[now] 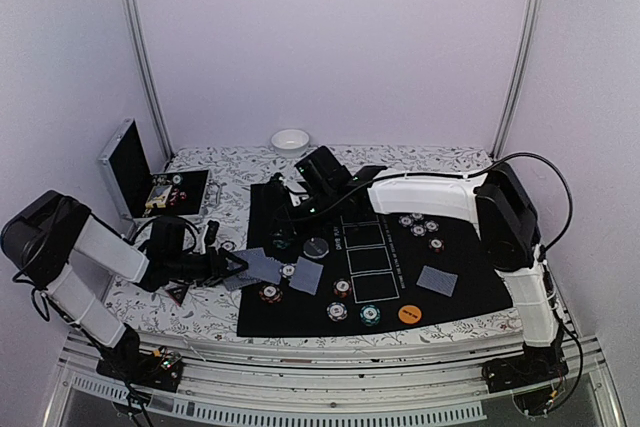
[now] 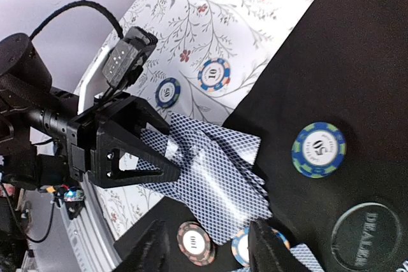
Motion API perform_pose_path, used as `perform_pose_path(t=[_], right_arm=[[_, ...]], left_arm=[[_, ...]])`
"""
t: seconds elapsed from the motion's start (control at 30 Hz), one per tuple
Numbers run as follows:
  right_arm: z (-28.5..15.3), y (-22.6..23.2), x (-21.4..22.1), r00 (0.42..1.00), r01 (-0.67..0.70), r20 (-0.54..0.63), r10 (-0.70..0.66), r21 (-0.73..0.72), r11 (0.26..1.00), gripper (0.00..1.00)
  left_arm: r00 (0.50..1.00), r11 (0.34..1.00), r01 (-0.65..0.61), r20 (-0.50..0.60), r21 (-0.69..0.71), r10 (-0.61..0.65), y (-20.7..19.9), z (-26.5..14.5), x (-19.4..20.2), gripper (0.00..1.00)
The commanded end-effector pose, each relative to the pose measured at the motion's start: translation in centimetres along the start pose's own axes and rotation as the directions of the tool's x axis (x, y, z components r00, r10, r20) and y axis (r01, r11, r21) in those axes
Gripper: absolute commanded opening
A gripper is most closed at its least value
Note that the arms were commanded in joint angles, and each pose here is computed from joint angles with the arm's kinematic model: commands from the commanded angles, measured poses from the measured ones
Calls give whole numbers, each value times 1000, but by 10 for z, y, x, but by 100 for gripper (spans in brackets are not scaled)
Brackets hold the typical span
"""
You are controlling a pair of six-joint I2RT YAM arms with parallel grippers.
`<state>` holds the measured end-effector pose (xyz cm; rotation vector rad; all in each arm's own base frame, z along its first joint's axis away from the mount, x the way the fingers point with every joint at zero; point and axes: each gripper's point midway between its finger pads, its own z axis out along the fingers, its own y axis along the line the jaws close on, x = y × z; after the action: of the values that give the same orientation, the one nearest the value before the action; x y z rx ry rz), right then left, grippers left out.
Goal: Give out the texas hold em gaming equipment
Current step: Pick up the face-down deck piles from the poker table mat.
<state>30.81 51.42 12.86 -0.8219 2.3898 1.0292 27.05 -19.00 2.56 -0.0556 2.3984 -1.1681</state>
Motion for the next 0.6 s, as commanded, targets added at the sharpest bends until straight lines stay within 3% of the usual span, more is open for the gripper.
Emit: perform_pose_path(t=[0.0, 0.1, 0.4, 0.57], right_arm=[[28, 15, -6, 1000, -15, -25, 11, -174, 985, 37], [54, 8, 3, 997, -59, -64, 47, -199, 978, 32], [73, -3, 17, 991, -116, -93, 99, -194, 974, 21], [82, -3, 25, 984, -152, -121, 127, -230, 961, 20]], left_arm=[[1000, 1000, 20, -4, -19, -20, 5, 3, -1, 45], [1000, 1000, 17, -2, -20, -17, 4, 5, -3, 43], [999, 1000, 13, -36, -7, -13, 1, 20, -1, 42], [999, 1000, 9, -39, -5, -9, 0, 23, -1, 37]])
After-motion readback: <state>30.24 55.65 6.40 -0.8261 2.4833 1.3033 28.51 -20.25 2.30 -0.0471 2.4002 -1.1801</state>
